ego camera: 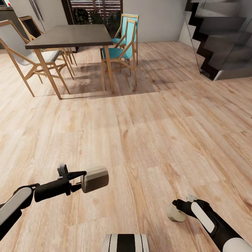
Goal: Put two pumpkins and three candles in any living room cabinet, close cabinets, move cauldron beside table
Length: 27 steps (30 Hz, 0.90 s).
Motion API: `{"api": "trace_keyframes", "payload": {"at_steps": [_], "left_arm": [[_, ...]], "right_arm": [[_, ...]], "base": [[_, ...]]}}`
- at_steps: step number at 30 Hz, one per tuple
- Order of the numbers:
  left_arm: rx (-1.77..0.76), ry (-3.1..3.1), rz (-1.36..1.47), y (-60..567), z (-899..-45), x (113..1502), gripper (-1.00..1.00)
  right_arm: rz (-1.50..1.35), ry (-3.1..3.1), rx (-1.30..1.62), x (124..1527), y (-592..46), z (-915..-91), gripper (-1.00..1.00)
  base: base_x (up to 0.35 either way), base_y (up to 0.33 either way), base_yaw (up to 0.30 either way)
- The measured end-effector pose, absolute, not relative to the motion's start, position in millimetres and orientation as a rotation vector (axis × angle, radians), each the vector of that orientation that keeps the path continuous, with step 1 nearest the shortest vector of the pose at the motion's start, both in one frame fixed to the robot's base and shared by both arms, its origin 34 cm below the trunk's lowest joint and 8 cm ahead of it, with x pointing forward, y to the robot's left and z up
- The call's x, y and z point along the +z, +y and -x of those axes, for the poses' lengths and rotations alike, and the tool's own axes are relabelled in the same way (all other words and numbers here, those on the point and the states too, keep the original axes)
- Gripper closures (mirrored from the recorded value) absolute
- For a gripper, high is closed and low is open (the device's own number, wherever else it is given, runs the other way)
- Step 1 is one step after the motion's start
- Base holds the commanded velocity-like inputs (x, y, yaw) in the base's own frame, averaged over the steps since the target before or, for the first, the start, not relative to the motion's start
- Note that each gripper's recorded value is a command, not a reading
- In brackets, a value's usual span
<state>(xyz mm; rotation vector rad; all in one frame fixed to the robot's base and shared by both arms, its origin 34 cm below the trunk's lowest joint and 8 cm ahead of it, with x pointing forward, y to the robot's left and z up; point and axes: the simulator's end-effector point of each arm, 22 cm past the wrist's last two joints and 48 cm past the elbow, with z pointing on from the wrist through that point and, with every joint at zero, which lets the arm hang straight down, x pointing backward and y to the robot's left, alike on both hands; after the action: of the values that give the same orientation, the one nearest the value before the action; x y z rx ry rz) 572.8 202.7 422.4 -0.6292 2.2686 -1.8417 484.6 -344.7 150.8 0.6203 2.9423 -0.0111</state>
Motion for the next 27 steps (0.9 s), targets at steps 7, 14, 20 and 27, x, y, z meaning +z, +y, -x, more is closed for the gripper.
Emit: {"api": "trace_keyframes", "payload": {"at_steps": [7,14,20,27], "left_arm": [[-1.866,2.248,0.625,201,-572,426,1.0],[-1.875,2.24,0.623,201,-573,428,1.0],[-1.922,2.198,0.629,200,-573,431,1.0],[-1.926,2.202,0.64,200,-572,426,1.0]], "right_arm": [[-0.617,2.938,-0.006,152,-343,-487,-1.0],[-0.617,2.937,0.004,152,-339,-488,-1.0],[-0.617,2.952,0.01,145,-332,-482,-1.0],[-0.613,2.964,0.017,138,-322,-478,-1.0]], "base": [[0.0,0.0,0.0],[0.0,0.0,0.0],[0.0,0.0,0.0],[0.0,0.0,0.0]]}}
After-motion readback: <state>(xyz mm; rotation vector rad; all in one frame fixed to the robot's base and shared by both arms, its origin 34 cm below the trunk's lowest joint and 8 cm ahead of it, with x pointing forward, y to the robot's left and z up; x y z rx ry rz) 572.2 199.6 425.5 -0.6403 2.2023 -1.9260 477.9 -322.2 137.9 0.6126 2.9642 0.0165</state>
